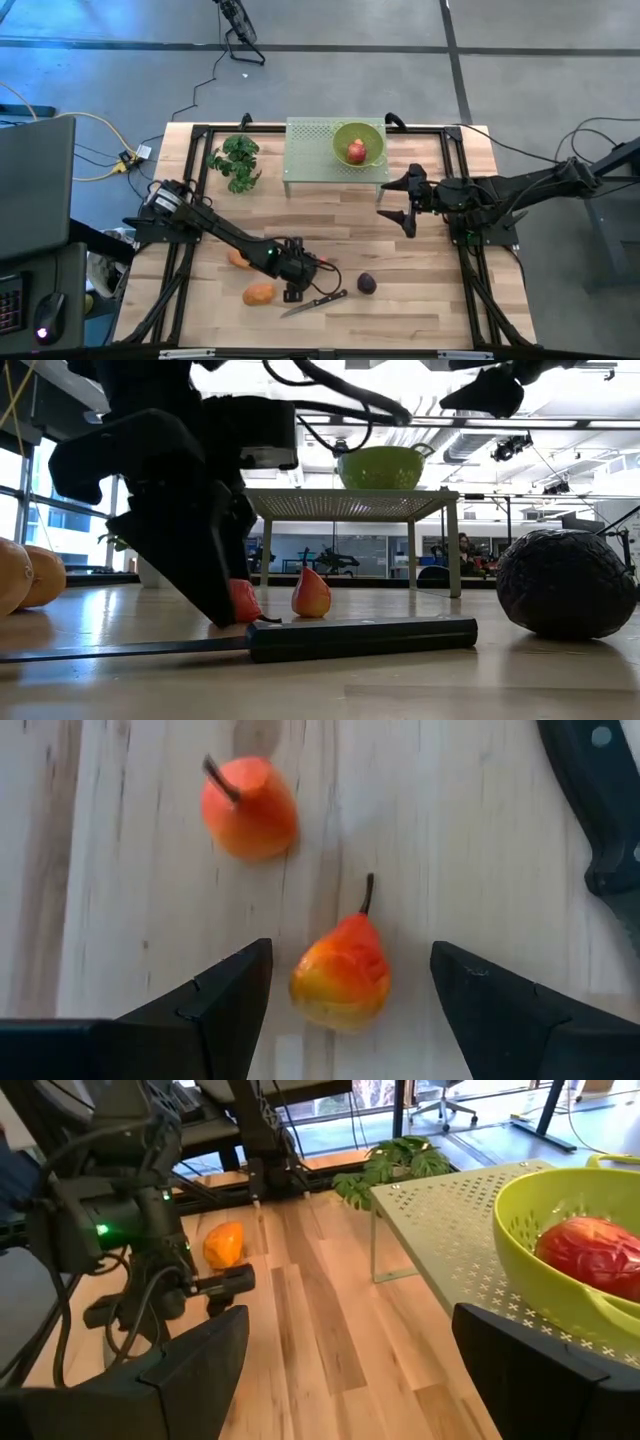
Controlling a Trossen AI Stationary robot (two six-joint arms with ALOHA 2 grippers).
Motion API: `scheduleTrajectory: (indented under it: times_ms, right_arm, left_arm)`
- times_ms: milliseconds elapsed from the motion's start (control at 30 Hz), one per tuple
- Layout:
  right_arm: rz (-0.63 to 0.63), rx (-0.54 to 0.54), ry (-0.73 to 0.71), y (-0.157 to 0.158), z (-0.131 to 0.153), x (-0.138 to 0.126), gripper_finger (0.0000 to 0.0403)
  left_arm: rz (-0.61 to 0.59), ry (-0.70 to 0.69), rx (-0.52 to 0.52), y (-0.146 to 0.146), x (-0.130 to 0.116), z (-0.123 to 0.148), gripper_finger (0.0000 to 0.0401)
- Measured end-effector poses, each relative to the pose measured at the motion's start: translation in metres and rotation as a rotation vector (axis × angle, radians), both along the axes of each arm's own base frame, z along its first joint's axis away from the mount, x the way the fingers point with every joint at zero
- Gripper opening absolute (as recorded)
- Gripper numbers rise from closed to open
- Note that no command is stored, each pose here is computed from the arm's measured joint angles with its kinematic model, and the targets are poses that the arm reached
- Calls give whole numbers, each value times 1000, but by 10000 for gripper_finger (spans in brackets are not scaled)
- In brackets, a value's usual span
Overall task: Pick & Place Fruit
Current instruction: Put the left peach into the strainer bowl on the shelf
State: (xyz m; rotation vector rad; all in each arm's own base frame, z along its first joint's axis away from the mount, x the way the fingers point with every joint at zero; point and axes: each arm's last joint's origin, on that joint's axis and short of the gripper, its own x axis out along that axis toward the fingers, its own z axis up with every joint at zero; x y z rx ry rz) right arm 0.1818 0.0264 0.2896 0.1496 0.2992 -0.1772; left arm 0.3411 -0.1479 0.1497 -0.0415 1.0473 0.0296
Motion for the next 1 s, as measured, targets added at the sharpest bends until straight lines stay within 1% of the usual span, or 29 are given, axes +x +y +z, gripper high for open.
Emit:
scheduleTrajectory:
  times_ms: [233,300,400,600,700,767,900,1000]
  right_arm:
    - [1,2,1,0,0,0,344]
    - [5,4,1,0,0,0,344]
    - [30,15,2,1,0,0,344]
    - [76,77,9,3,-1,0,344]
    - [100,94,41,4,-4,-1,344]
    - [110,119,76,5,-7,-2,344]
    - [137,150,153,11,-15,-3,344]
    - [161,160,193,18,-20,-2,344]
  left_arm:
    - [0,-9,-4,0,1,0,269]
    - [0,-7,-3,0,1,0,263]
    - [7,-4,-10,-1,1,0,236]
    - [8,-4,-12,-1,1,0,148]
    - [10,-5,-9,0,1,0,107]
    - [17,-5,-12,0,1,0,87]
    - [26,-6,-18,0,1,0,82]
    - [25,-6,-25,-1,1,0,88]
